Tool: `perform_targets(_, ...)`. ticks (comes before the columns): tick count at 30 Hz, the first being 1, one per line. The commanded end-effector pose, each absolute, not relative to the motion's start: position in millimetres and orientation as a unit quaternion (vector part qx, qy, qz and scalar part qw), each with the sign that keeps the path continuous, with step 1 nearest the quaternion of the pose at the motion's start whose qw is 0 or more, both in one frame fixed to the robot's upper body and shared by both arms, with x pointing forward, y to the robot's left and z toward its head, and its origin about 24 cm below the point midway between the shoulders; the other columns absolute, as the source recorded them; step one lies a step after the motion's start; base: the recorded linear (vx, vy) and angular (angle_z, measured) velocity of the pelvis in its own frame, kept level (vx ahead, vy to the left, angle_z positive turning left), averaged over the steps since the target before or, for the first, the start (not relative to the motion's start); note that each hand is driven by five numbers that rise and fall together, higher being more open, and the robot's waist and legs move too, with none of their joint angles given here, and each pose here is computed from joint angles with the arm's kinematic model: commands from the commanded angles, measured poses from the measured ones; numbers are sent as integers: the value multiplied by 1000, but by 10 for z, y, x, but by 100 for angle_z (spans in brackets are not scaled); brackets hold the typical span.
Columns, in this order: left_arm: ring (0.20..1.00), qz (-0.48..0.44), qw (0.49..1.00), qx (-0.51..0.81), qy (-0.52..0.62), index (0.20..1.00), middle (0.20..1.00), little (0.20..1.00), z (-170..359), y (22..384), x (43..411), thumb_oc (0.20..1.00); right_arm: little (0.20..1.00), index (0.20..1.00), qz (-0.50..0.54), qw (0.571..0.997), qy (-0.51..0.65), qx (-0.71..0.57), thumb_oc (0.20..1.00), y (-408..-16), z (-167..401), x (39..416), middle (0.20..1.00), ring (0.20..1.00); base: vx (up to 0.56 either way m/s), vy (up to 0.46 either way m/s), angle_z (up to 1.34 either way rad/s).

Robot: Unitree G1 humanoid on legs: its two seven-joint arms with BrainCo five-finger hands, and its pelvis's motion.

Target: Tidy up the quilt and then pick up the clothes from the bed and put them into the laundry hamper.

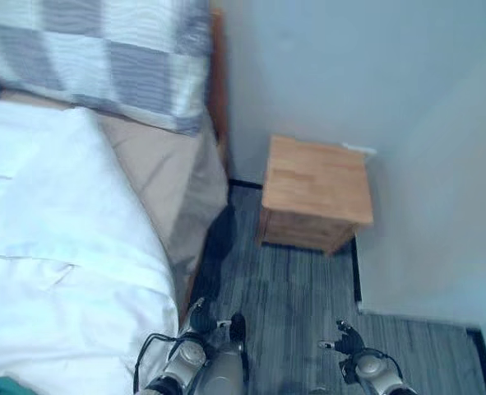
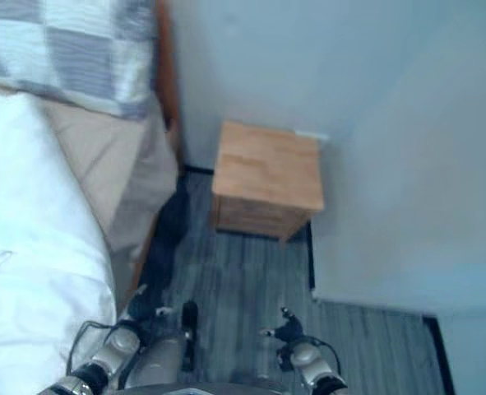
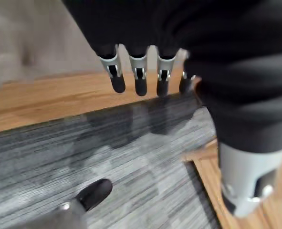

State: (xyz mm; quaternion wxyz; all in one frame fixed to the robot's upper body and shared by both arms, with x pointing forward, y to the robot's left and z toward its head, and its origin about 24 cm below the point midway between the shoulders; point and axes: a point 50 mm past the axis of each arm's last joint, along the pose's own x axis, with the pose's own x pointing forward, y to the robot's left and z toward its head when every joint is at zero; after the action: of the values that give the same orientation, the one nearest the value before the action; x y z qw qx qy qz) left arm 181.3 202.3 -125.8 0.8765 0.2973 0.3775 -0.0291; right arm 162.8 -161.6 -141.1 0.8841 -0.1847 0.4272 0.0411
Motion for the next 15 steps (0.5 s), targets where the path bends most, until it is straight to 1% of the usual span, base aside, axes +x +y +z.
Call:
perform_targets(1,1000,-5,869,296,397,1000,1000,1000,-1288,2143,1725,1000,1000,1000,31,903,374,-210,1000,-1709,-1228,1972,1000,1000,195,-53,100)
perform_targets(4,1000,-7,870,295,395,1000,1000,1000,-1287,2153,1722,1000,1000,1000,35,898,377,-225,1000,-1740,-1245,1942,1000,1000,233,-173,142)
perform_targets(7,1000,-19,865,310,393,1000,1000,1000,-1278,2171,1761,1000,1000,1000,21,898,380,-222,1000,-1818,-1241,1927,1000,1000,248,-161,224)
perform_targets(9,1000,-22,861,320,395,1000,1000,1000,-1276,2220,1740,1000,1000,1000,-4,901,376,-216,1000,-1938,-1204,1937,1000,1000,172,-221,162)
perform_targets(10,1000,-18,859,318,400,1000,1000,1000,-1288,2248,1699,1000,1000,1000,-18,907,364,-210,1000,-1986,-1156,1992,1000,1000,146,-287,113)
perform_targets(13,1000,0,856,304,418,1000,1000,1000,-1329,2341,1522,1000,1000,1000,-53,936,256,-235,1000,-2191,-726,2403,1000,1000,126,-247,162)
perform_targets(14,1000,0,856,304,418,1000,1000,1000,-1330,2339,1520,1000,1000,1000,-53,936,257,-236,1000,-2193,-726,2400,1000,1000,92,-163,71)
perform_targets(15,1000,10,864,287,414,1000,1000,1000,-1323,2352,1465,1000,1000,1000,-73,943,160,-282,1000,-2361,-280,2715,1000,1000,39,-132,56)
